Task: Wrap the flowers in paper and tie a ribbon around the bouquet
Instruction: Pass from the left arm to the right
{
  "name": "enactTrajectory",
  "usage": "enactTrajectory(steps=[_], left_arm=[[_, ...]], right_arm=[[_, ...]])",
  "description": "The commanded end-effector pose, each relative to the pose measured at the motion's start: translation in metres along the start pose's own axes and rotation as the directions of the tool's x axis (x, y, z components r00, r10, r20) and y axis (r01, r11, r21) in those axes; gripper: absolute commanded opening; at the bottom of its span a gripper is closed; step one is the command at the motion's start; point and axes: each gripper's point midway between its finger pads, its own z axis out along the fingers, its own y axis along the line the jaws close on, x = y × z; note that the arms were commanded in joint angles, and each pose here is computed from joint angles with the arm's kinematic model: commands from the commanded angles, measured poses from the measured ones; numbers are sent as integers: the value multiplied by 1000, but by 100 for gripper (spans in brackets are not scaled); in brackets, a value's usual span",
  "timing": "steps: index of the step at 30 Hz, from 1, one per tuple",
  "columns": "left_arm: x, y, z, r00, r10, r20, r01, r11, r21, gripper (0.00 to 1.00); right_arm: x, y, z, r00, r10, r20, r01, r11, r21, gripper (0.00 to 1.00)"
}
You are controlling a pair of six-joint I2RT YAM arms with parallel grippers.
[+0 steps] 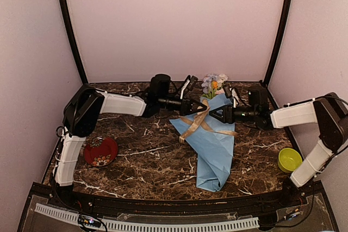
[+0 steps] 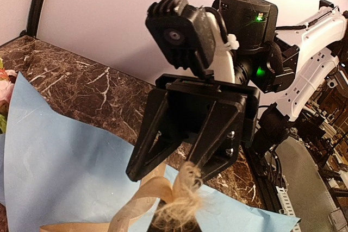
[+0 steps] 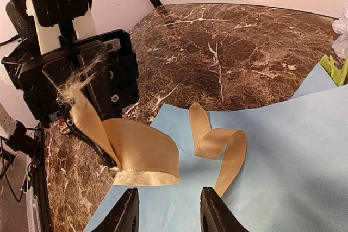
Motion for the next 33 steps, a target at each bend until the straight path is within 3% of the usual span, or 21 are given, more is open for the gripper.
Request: enactTrajectory(steps=[1,7,13,15,19,24,27,29,33], left_arm=[[-21,-23,3,998,59,21,-60,996,58,0],[-22,-30,5,998,56,17,-57,994,90,0],[-24,-40,3,998,41,38,-46,989,141,0],[-22,-40,4,999,35,34,-39,989,145,0],[-15,-38,5,1000,4,14,-6,989,149,0],[-10,-38,4,1000,-27,14,24,987,157,0],[-12,-37,6,999,-29,21,25,987,160,0],[-11,-37,6,999,-31,19,28,986,164,0],[-7,-37,7,999,-42,9,40,985,168,0]], right_arm=[[-4,4,3,999,-38,13,38,999,-2,42],[-12,9,8,998,-62,30,63,998,-9,50],[-11,4,16,998,-50,39,51,998,-26,51],[-14,7,18,998,-43,46,46,998,-53,48],[-18,11,16,997,-36,71,41,997,-69,30],[-14,12,16,998,-25,54,29,996,-81,43],[-13,11,17,999,-18,48,22,997,-79,43],[-15,12,17,998,-18,54,22,996,-82,37],[-19,14,16,998,-16,63,22,996,-88,11]])
